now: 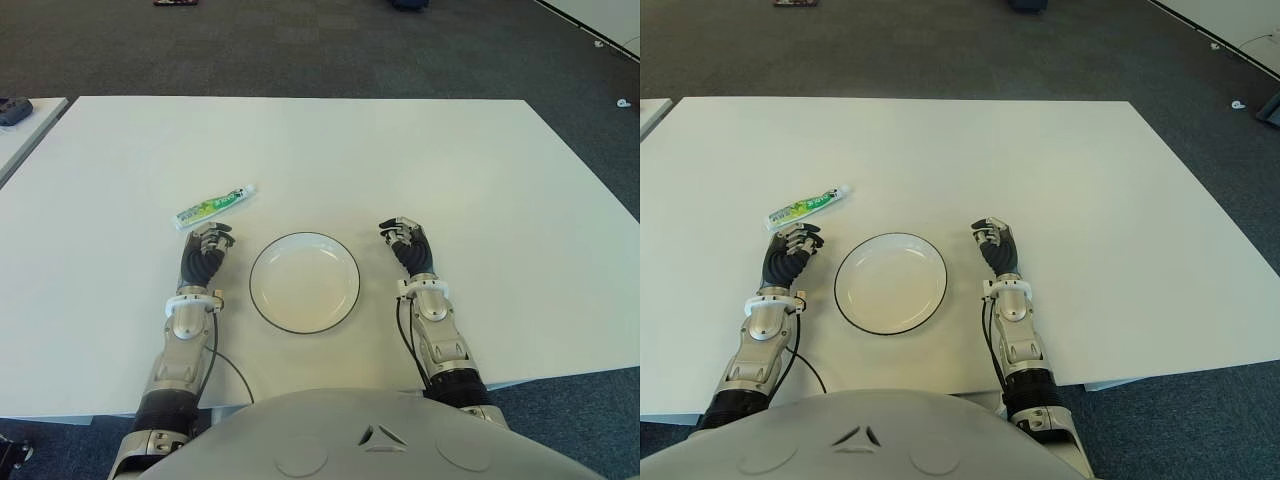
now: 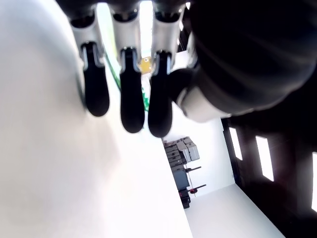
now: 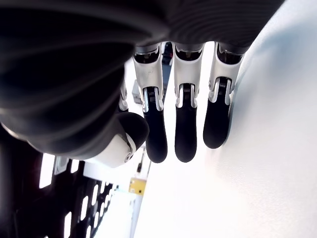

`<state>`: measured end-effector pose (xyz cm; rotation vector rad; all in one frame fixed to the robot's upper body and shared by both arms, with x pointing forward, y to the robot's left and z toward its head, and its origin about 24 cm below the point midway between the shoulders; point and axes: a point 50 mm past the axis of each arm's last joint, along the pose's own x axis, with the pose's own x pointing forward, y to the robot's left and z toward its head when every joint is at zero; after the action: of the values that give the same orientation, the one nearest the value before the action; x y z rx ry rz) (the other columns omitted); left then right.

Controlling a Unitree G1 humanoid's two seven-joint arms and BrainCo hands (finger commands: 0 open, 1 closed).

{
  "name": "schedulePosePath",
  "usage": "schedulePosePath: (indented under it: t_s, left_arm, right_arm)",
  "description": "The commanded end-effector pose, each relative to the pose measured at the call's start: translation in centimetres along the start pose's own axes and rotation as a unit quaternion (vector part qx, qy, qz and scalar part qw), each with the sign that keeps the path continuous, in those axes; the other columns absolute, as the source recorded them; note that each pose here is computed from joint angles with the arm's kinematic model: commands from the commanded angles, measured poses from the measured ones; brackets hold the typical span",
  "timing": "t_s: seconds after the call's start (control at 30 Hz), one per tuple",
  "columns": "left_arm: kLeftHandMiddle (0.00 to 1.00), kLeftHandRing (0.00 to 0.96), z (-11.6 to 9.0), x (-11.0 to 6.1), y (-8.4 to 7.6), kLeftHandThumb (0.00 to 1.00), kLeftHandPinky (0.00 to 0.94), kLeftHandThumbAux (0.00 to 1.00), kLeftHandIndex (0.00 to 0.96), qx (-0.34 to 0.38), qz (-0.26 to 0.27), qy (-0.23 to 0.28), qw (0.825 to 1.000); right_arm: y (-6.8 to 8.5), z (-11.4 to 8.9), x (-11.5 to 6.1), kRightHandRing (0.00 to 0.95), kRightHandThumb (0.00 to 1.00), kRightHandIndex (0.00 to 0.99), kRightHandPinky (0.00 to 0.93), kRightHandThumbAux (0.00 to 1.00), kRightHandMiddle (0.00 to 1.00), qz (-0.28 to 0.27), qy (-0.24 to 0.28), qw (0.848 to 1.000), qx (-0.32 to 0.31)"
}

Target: Put the toothpaste on the table into the plate.

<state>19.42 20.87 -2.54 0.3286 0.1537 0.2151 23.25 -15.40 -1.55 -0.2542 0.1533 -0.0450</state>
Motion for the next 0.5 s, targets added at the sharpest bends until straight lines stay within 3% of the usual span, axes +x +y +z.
schedulePosePath:
  t_s: [0.03,0.37,0.5]
  left_arm:
    - [0.536,0.517,0.4,0.2,-0.3,0.705,0.46,0.722,0.427,0.008,0.002,-0.006,1.0]
    - [0.54,0.508,2.3,1.1,0.1,0.706,0.41,0.723,0.427,0.076,0.018,-0.039,0.996]
    - [0.533,0.493,4.0,1.8,0.7,0.706,0.377,0.725,0.426,0.154,0.027,-0.072,0.985]
  right_arm:
    - [0.2,-0.5,-0.1,0.388,0.709,0.416,0.401,0.732,0.403,0.003,0.016,1.0,-0.001]
    - [0.2,-0.5,-0.1,0.391,0.708,0.415,0.405,0.733,0.403,0.004,0.014,1.0,-0.002]
    - [0.3,-0.5,-0.1,0.392,0.708,0.416,0.407,0.732,0.405,0.004,0.012,1.0,-0.005]
